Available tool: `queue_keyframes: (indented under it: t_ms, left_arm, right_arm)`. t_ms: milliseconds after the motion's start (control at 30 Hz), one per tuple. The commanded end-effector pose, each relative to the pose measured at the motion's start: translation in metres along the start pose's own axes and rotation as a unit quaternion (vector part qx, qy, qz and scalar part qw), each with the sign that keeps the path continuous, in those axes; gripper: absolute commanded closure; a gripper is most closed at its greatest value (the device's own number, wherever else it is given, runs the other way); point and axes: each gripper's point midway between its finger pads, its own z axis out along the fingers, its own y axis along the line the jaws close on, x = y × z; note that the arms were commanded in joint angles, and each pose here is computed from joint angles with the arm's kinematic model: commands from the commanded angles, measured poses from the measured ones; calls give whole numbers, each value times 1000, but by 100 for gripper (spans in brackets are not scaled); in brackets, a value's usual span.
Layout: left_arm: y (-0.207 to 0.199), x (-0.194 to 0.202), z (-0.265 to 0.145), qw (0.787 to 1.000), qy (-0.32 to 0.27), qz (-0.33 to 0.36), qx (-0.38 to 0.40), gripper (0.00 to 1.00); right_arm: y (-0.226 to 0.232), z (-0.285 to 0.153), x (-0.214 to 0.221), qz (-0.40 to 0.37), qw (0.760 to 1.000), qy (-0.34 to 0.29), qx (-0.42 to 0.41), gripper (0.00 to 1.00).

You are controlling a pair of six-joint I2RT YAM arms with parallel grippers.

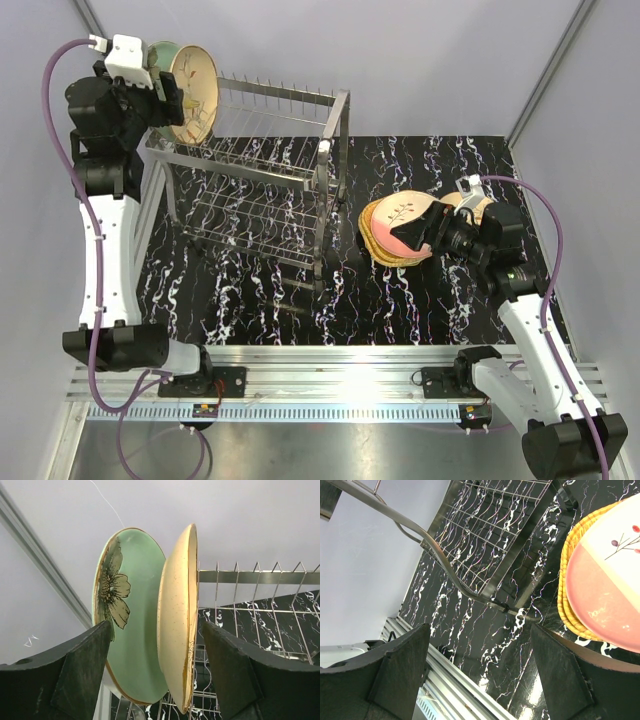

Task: Load the plates into the dish rack
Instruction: Insert the plate into the dish rack

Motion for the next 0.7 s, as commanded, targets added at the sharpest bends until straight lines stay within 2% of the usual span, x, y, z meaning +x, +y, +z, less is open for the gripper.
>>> queue_keyframes:
  t_ms: [0, 233, 667]
  left_arm:
    - [22, -41, -18, 997, -53, 7, -55, 21]
    - [28, -47, -29, 995, -58, 8, -78, 15]
    - [23, -34, -23, 997, -43, -6, -64, 14]
  right_arm:
    - [14, -5, -11, -27, 999, -18, -13, 11]
    - [16, -7, -11, -29, 999, -17, -15, 11]
    - [17, -7, -9, -33, 999, -15, -14, 11]
